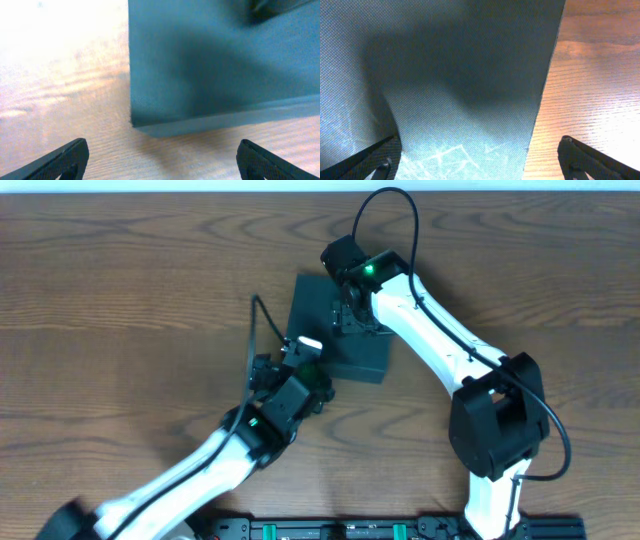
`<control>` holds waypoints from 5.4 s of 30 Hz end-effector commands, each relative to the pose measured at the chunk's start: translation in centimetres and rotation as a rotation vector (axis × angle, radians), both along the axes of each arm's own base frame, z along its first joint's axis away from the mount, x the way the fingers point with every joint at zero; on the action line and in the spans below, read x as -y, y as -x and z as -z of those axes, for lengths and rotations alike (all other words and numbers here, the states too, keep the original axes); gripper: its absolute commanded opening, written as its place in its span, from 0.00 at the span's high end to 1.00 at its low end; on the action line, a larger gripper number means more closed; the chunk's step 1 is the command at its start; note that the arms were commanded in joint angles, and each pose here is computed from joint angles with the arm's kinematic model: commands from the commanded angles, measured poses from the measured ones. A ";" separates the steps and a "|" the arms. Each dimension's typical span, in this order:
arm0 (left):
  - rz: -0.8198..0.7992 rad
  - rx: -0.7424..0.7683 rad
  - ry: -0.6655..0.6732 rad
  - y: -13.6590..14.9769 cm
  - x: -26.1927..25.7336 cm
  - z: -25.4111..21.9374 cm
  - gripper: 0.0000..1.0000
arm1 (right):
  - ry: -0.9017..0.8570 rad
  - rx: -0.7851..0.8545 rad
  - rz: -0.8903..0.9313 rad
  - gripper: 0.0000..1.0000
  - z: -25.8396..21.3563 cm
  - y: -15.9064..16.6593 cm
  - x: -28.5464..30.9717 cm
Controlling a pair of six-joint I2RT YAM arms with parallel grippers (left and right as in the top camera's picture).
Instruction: Pack container
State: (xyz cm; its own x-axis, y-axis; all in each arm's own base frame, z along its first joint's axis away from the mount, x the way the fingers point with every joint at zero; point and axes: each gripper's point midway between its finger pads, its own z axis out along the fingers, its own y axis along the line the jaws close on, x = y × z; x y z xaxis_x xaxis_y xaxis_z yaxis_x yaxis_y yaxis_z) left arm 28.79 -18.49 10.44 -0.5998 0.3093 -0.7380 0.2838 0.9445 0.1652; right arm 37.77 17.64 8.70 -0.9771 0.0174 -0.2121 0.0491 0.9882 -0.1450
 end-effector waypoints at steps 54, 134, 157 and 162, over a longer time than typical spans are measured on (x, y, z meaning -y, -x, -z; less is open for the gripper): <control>-0.146 -0.537 0.272 -5.0 -5.7 4.6 0.05 | -0.059 0.033 0.287 0.01 2.5 -4.1 6.3; -0.071 0.038 0.323 12.9 -12.8 -16.0 0.05 | -0.285 0.730 0.050 0.01 -22.2 21.1 13.0; -0.088 -0.079 0.252 14.7 -13.8 -13.4 0.05 | -0.283 0.673 -0.006 0.01 -21.2 21.6 12.4; -0.088 -0.080 0.252 14.7 -13.8 -13.4 0.05 | -0.257 0.675 -0.022 0.01 -21.1 21.7 12.6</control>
State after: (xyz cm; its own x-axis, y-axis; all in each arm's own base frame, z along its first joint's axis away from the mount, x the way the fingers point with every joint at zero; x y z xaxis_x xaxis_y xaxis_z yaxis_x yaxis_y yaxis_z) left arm 14.03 -4.96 23.39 -0.6857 0.0758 -0.7239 0.2121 0.9722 -0.0991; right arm 16.12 5.17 30.13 -0.6320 0.1744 -0.7551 0.0424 0.9807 0.1911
